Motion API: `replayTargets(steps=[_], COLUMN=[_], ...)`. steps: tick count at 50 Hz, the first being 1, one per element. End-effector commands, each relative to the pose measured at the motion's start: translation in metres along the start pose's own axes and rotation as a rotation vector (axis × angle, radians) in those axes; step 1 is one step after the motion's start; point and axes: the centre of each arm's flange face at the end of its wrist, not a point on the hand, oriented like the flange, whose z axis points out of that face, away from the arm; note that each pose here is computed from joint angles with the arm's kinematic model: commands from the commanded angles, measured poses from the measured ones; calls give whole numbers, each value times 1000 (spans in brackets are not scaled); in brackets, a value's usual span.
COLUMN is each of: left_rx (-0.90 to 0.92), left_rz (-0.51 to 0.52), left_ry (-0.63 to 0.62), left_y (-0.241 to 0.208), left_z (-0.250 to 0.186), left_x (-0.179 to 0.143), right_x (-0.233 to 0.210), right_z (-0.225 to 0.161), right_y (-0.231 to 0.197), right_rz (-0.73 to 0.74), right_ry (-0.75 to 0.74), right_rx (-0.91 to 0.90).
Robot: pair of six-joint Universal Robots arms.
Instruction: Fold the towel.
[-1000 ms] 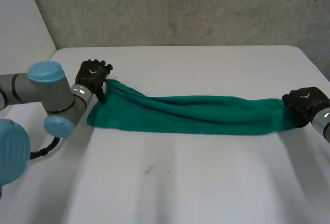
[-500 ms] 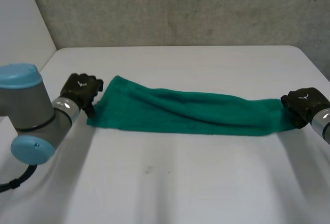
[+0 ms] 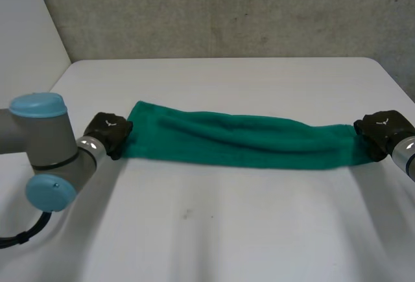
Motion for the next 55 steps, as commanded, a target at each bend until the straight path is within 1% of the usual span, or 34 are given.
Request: replayTargets(steps=[1,8,11,15,18,22,27,32,39,44,51,55], left_rx=[-50,-64,-68,-77,-94,-109,-139,-140,-152,-140,-89,-87], left_rz=[4,10,15,31,30,28,26,69,85,90,85,87], left_ry=[18,52,67,116,123,117,75,66,45,47,12,23], left_y=[-7,-2,0,4,8,12,15,15,19,16,3,3], left_z=[-44,-84,-92,-106,-108,-109,-108,-112,-109,-112,-117,-121], left_x=[-4,11,18,36,38,37,29,25,17,18,10,13], right_x=[1,-1,-1,-2,-3,-3,0,8,12,10,13,8], right_z=[0,-1,-1,-2,-3,-5,-9,-8,-6,-6,-12,-18], right_y=[0,0,0,0,1,1,2,-4,-7,-6,-11,-8], right_rz=[0,0,1,2,4,4,-9,-15,-17,-16,-18,-14], right_ry=[5,1,-4,-10,-16,-29,-47,-28,-18,-23,-20,-63], right_rx=[-1,-4,-4,-10,-17,-41,-84,-77,-69,-71,-71,-118])
